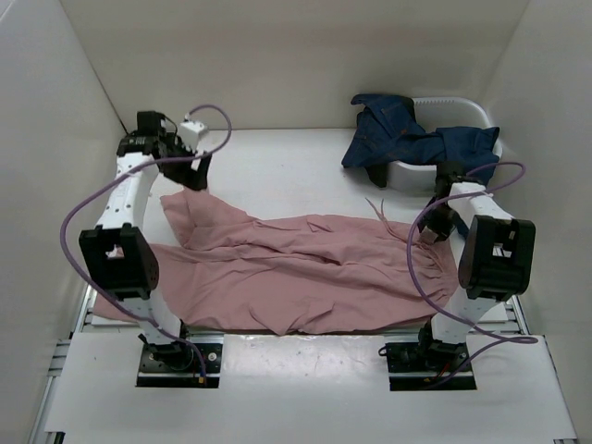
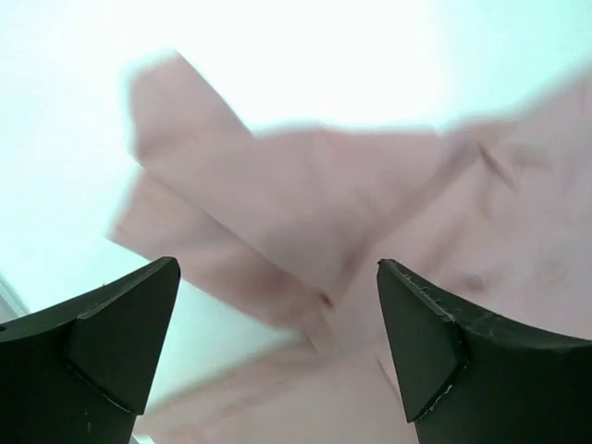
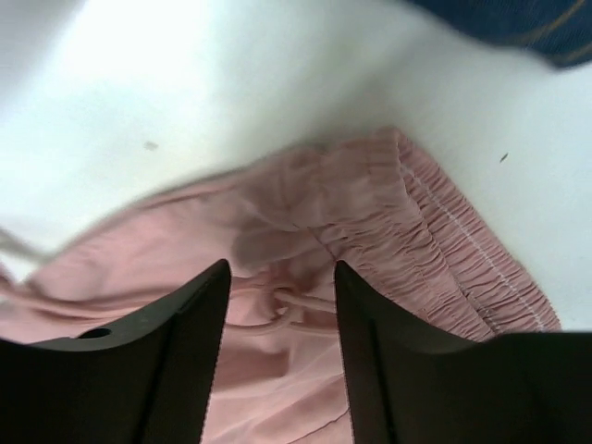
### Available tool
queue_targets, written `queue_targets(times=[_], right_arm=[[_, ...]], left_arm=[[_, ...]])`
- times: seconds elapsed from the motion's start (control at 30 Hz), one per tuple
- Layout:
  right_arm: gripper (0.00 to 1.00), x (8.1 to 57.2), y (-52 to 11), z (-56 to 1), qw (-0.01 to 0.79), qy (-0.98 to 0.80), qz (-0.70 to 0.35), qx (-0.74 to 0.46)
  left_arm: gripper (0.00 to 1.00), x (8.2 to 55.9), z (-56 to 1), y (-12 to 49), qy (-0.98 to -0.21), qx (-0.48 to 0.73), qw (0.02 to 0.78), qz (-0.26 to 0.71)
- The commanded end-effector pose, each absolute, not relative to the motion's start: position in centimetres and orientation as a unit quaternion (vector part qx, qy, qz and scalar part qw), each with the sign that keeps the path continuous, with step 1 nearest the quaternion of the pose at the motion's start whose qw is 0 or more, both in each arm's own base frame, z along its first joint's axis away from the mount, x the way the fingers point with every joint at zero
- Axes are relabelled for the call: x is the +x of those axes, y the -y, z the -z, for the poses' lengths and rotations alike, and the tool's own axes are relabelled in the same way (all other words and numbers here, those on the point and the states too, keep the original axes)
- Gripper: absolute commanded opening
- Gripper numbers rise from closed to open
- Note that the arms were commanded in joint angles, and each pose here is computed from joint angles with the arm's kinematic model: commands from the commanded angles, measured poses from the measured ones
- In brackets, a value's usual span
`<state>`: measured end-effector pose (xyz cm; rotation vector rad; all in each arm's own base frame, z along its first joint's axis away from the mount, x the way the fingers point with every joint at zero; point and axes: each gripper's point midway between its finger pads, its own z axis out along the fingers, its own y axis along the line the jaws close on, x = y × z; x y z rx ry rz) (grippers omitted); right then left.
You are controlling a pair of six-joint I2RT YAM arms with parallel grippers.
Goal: Fold and stack the trousers
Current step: Flatten the trousers out
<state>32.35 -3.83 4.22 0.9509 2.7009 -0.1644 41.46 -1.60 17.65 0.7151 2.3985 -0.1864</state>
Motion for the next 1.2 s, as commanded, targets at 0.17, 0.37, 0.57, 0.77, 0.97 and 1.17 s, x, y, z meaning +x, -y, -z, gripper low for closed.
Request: queue_targets(times=[0.17,0.37,0.57,0.77,0.97,1.17], right_arm=[[0.62,36.9,4.4,-7.3,0.177,-0.934,0.052,0.305],[0.69,36.6,3.7,-6.1,0.145,-0.942,0.047,0.298],[0.73,34.9,4.0,-2.4,0.101,-0.947,0.069,0.297],[0.73,34.4,4.3,-1.0,0.079,-0.947,0.085,0.3],[0.37,33.8,4.0,0.0,0.052,-0.95,0.085,0.298],[0.0,34.7,4.2,-2.0,0.088,-0.943,0.082,0.31]], left_arm=[[1.0,50.4,-12.4,-0.6,-0.952,0.14,0.267,0.044],[1.0,50.7,-9.6,-2.1,-0.965,0.124,0.231,0.008],[0.91,51.8,-5.7,-1.8,-0.967,0.15,0.208,0.01],[0.14,50.3,-6.0,-2.7,-0.966,0.173,0.191,-0.012],[0.14,50.3,-10.2,-7.3,-0.964,0.131,0.228,-0.049],[0.14,50.3,-18.7,-13.7,-0.943,0.061,0.317,-0.085]])
